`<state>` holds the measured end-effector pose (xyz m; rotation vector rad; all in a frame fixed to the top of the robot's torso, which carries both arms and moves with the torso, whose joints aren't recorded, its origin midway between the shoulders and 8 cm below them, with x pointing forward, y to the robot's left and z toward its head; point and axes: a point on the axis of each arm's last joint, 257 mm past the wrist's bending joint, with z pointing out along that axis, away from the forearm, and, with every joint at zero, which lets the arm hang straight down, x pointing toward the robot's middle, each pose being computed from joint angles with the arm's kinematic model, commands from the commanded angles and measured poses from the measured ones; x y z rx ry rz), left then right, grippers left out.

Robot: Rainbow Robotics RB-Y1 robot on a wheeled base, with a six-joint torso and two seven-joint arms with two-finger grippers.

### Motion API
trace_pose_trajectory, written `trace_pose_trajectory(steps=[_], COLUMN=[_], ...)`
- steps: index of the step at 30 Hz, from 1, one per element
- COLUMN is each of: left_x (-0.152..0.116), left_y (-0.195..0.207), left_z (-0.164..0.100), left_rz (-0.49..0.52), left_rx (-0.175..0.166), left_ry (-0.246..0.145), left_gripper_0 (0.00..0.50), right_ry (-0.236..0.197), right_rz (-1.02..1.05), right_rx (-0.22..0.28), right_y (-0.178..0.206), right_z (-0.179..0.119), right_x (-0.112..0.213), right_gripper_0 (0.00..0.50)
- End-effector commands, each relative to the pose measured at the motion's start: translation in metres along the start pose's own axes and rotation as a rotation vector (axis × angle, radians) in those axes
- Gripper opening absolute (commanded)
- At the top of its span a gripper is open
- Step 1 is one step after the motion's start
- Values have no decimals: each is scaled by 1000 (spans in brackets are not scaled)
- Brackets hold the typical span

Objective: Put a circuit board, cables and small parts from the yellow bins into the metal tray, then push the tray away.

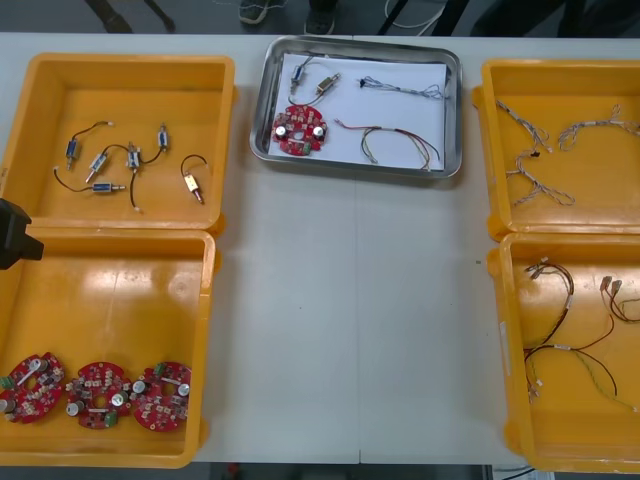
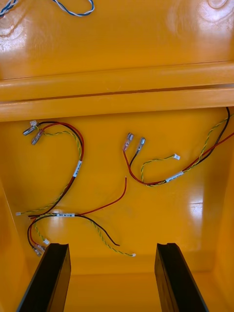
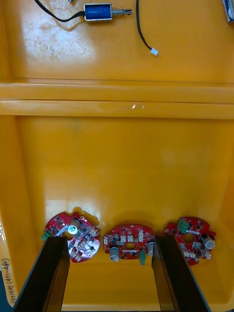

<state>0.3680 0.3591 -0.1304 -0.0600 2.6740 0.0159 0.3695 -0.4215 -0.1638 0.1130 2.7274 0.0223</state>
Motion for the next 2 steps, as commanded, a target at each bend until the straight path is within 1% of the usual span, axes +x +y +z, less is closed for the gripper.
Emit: trace_pose_trajectory(steps=[1, 2], left_x=[-6, -6], left_y=[17, 17], left_z=[-14, -14], left_rz=[11, 11], left_rx=[-56, -56], left_ry=[-33, -33], left_gripper_0=[500, 500], right_ry=[-25, -25], right_rz=[-4, -4], right_rx=[47, 47], right_y=[-16, -16], right_z=[-15, -15], right_x=[-4, -4], right_gripper_0=[500, 500])
